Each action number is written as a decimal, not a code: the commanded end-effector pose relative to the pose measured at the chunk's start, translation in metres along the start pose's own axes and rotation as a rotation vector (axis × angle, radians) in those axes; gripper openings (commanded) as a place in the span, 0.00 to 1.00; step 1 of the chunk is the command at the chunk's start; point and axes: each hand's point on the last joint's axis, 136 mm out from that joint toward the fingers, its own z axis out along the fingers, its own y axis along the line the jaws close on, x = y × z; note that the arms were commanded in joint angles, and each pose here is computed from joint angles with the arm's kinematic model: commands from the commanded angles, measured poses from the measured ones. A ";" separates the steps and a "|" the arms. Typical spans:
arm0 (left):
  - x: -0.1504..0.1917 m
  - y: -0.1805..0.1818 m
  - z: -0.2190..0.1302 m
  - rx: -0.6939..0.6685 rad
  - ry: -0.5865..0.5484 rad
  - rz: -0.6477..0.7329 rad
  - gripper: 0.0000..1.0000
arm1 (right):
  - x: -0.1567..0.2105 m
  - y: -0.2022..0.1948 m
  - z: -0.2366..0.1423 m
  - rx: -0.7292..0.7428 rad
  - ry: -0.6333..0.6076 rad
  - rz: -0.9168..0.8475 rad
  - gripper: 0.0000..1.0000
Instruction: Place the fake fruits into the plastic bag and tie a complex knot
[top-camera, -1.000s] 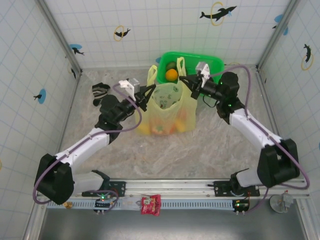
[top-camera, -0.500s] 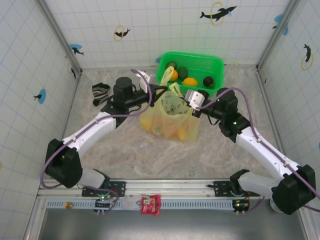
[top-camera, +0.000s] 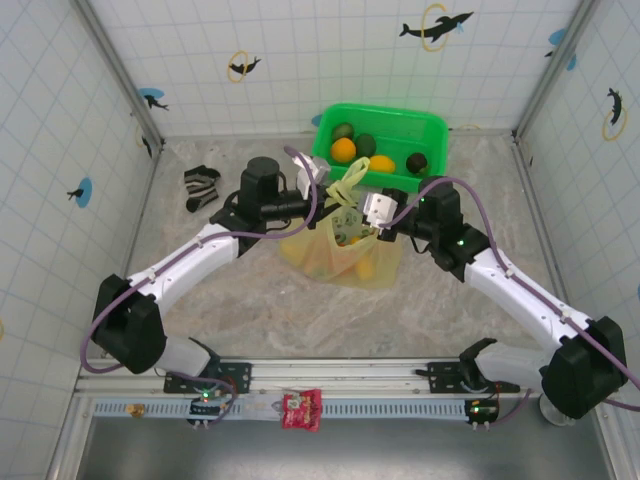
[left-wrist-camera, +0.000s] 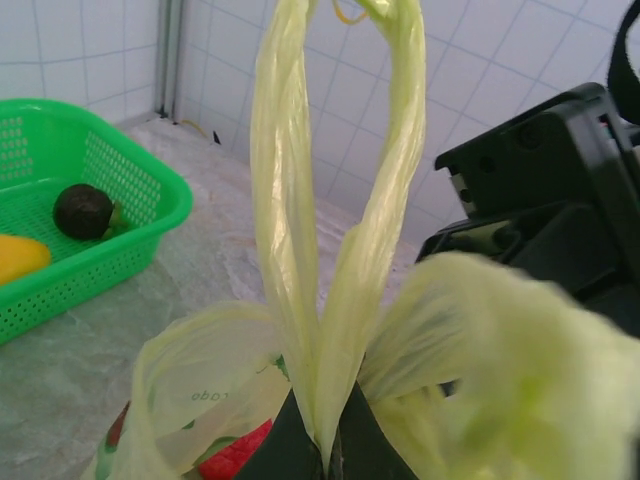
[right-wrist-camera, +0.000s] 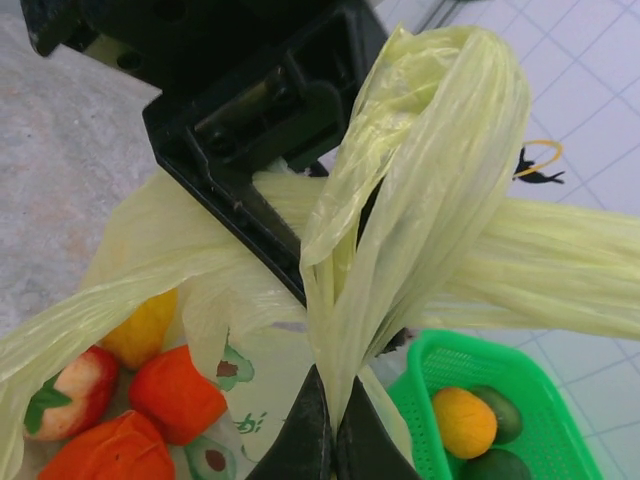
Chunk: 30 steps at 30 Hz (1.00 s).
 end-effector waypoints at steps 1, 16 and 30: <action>-0.002 -0.016 -0.006 0.046 0.004 0.087 0.00 | -0.010 -0.007 0.000 0.002 -0.007 0.001 0.00; 0.007 -0.010 -0.007 0.009 0.031 0.093 0.00 | -0.020 -0.016 -0.008 0.032 -0.043 0.041 0.00; 0.009 -0.014 -0.007 0.034 0.036 0.078 0.00 | -0.020 -0.026 -0.010 0.066 -0.032 0.060 0.00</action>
